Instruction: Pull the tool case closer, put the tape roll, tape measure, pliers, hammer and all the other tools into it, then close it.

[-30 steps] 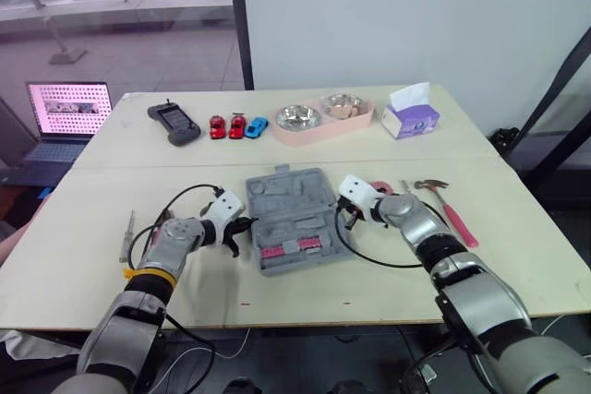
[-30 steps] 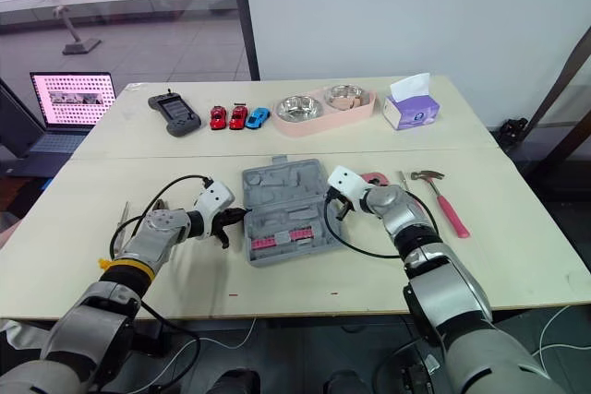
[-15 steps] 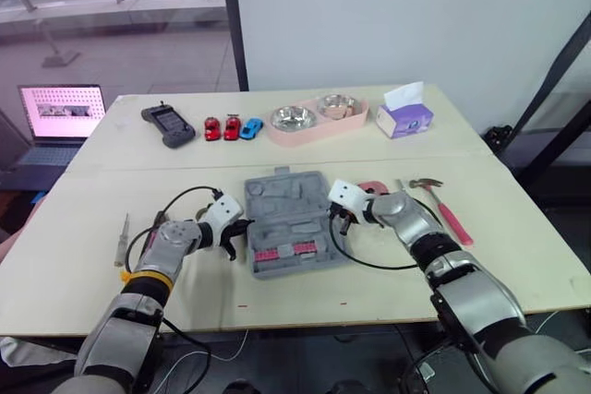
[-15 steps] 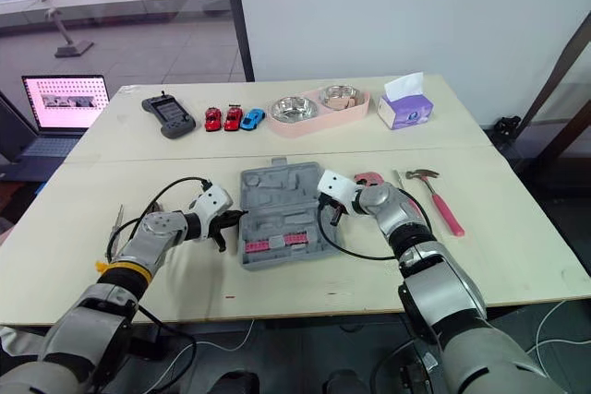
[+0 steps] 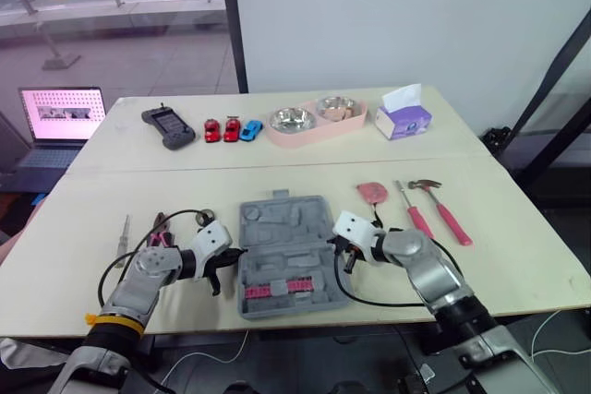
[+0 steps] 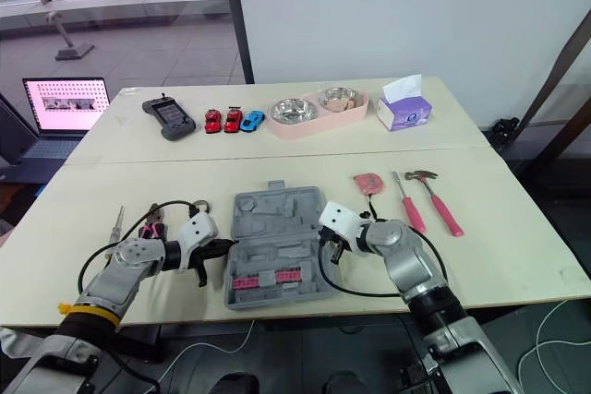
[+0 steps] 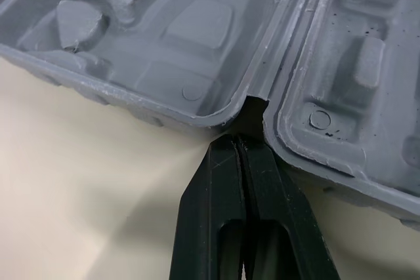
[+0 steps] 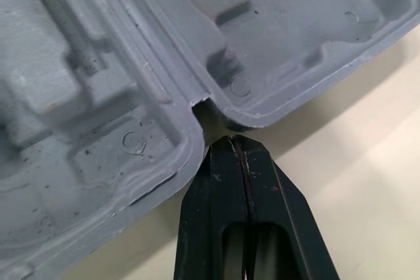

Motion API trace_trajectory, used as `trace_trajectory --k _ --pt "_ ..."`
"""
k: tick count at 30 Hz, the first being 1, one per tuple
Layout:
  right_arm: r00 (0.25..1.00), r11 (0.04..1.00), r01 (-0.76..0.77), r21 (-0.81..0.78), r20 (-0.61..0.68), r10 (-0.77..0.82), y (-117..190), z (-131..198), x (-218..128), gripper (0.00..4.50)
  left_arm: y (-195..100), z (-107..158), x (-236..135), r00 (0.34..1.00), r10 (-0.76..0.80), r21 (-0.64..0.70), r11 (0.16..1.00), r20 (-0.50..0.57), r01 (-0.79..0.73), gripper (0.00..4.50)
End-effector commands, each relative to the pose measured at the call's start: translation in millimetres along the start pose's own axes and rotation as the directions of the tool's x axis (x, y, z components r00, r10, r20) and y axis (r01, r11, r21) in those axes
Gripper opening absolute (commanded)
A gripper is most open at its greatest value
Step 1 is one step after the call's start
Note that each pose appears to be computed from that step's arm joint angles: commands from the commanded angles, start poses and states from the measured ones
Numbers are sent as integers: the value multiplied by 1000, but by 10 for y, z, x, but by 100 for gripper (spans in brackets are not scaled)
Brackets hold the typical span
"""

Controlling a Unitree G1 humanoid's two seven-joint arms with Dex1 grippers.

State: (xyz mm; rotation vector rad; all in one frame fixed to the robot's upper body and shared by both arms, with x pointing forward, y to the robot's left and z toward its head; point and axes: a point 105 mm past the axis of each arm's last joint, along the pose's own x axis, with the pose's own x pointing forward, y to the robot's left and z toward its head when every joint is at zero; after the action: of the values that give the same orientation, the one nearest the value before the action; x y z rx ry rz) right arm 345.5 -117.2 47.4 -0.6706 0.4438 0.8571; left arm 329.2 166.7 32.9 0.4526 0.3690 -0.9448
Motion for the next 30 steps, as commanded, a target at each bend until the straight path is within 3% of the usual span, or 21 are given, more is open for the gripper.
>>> trace_trajectory --k 1,12,30 --pt "999 998 -39 47 -36 41 164 -82 -31 0 -121 -147 -6 998 -45 -39 998 -49 43 3" --pt "995 992 -58 110 -77 67 329 -139 -120 0 -369 -214 -10 992 -111 -54 993 -62 108 3" --pt "984 983 -64 174 -151 90 451 -299 -255 0 -402 -243 -46 991 -109 -64 992 -72 105 3"
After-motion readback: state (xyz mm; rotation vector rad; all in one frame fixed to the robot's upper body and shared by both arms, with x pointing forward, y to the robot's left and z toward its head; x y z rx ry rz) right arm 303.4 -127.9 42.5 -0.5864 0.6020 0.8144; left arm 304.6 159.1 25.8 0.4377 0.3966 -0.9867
